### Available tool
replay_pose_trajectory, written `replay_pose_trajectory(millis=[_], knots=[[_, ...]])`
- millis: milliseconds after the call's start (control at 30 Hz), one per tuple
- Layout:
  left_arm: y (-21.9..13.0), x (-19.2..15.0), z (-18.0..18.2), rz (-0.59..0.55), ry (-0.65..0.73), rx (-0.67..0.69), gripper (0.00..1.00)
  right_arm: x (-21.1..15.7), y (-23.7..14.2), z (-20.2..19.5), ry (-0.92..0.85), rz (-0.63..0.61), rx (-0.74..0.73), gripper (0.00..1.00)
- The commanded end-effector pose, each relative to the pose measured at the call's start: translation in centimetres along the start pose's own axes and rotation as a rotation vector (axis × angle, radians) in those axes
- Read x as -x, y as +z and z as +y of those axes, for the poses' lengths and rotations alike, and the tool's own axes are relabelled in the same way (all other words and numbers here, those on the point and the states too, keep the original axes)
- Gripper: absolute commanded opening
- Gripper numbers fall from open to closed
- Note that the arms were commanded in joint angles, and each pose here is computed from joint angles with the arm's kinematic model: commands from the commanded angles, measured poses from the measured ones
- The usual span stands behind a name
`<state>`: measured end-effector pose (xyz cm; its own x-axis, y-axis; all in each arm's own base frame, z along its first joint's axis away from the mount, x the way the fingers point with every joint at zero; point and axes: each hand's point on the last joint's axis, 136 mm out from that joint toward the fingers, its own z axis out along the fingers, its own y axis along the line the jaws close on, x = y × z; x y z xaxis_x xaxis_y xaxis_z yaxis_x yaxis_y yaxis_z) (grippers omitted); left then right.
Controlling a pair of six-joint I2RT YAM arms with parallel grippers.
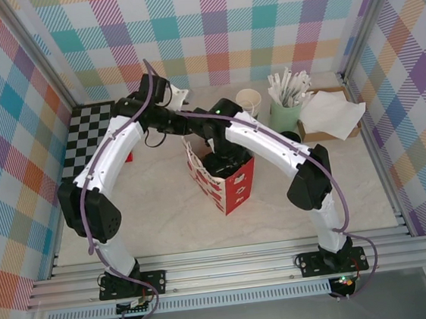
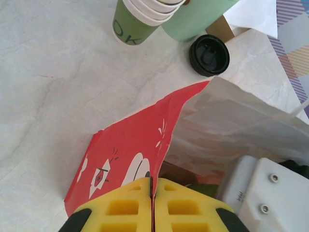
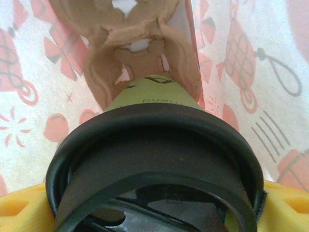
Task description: Pack the takeout coffee
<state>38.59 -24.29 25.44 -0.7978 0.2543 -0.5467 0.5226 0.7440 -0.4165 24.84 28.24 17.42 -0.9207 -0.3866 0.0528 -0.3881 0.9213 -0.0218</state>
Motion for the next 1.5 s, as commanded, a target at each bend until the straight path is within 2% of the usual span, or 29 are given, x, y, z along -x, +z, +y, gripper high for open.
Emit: replay_pose_trajectory(millis=[0, 233, 767, 900, 1000, 1167, 1333, 1467], knots=[[0.1, -1.0, -1.2, 0.047, 0.011, -0.046, 0.06, -1.9, -0.6, -1.1, -0.017, 0.042, -0.026, 0.48], [0.1, -0.4, -0.2, 0.023, -0.013, 0.013, 0.0, -1.9, 0.0, -1.1, -0.024, 0.042, -0.022, 0.48], [0.4, -0.7, 0.2, 0.025, -0.031, 0.027, 0.0, -1.1, 0.5, -1.0, -0.014, -0.013, 0.003, 0.49], [-0.4, 0.1, -0.4, 0.003, -0.037, 0.018, 0.25, -0.9, 0.5, -0.9, -0.012, -0.022, 0.009, 0.49], [-1.5, 0.8, -0.9, -0.028, 0.003, 0.023, 0.36, -1.0, 0.3, -1.0, -0.015, -0.024, 0.007, 0.49], [-2.9, 1.5, -0.5, -0.072, 0.057, 0.083, 0.38, -0.9, -0.1, -0.9, -0.017, -0.041, 0.011, 0.48], [-3.6, 1.8, -0.9, -0.126, 0.044, 0.078, 0.4, -0.6, 0.1, -0.8, -0.018, -0.046, 0.014, 0.48], [-3.1, 0.9, 0.2, -0.096, 0.009, 0.125, 0.3, -0.2, 0.1, -0.6, -0.024, -0.06, 0.023, 0.48]])
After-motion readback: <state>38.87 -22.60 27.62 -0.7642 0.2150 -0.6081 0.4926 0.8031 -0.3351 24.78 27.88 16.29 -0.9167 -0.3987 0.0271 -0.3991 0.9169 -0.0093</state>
